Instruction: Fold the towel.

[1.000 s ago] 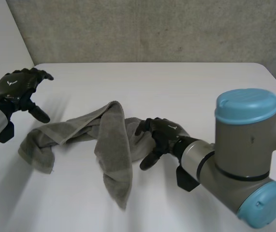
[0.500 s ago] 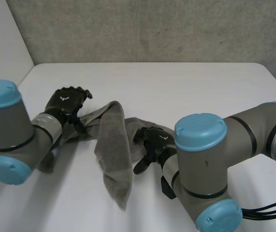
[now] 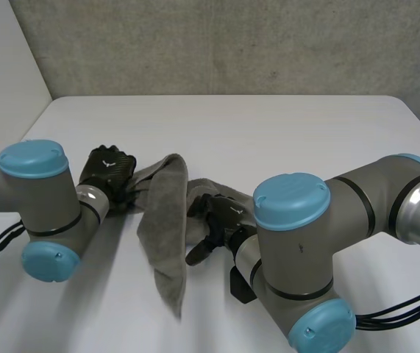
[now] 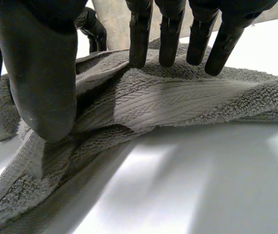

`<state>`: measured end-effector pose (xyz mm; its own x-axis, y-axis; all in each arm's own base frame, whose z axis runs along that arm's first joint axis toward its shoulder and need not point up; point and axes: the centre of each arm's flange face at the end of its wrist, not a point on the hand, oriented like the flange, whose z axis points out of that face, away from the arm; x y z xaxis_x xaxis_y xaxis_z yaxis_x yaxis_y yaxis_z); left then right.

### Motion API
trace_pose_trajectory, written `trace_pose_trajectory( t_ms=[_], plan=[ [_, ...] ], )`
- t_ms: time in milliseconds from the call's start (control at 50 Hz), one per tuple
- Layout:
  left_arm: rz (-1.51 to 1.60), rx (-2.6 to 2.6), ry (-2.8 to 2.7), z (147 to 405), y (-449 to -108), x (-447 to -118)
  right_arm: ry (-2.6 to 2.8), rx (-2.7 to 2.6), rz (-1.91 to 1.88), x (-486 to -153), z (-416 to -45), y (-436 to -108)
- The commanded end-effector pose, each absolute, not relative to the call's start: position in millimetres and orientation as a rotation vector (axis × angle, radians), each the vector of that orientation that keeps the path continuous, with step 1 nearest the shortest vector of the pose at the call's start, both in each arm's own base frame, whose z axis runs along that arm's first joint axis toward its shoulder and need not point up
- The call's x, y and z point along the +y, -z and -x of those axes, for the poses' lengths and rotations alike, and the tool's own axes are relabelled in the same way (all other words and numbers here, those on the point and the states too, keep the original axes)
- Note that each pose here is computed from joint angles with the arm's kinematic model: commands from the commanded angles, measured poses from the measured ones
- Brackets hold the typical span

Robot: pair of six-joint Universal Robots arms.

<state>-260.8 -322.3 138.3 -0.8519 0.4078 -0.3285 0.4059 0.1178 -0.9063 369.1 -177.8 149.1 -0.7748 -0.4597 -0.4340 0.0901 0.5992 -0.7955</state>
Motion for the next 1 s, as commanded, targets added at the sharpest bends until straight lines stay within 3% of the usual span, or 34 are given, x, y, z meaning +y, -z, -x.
trace_pose_trajectory(
  t_ms=[20,400,620,680,720,740,780,880,1000],
  plan=[
    [0.835,-2.35,-1.916,255.7,-142.3,-325.6,1.131,2.2,0.302,-174.6,-367.8,-150.9],
    [0.808,-2.353,-1.908,237.8,-148.6,-328.9,1.095,2.198,0.332,-181.9,-385.7,-126.8],
    [0.796,-2.263,-1.943,231.6,-172.2,-327.6,1.063,2.1,0.428,-185.0,-395.6,-127.7],
    [0.762,-2.232,-1.957,231.4,-183.1,-324.0,1.15,2.081,0.472,-196.2,-387.4,-144.9],
    [0.7,-2.202,-1.964,230.6,-194.7,-318.4,1.33,2.084,0.468,-236.6,-358.7,-172.0],
    [0.699,-2.202,-1.964,230.6,-194.7,-318.3,1.331,2.084,0.468,-236.8,-358.5,-172.1],
    [0.647,-2.162,-1.967,232.0,-206.8,-309.4,1.48,2.083,0.468,-267.8,-332.7,-196.1],
    [0.616,-2.116,-1.969,232.8,-219.5,-296.3,1.564,2.104,0.5,-294.0,-305.1,-212.9],
    [0.619,-2.095,-1.98,232.5,-224.7,-286.8,1.34,2.219,0.556,-269.4,-301.1,-190.9]
  ],
)
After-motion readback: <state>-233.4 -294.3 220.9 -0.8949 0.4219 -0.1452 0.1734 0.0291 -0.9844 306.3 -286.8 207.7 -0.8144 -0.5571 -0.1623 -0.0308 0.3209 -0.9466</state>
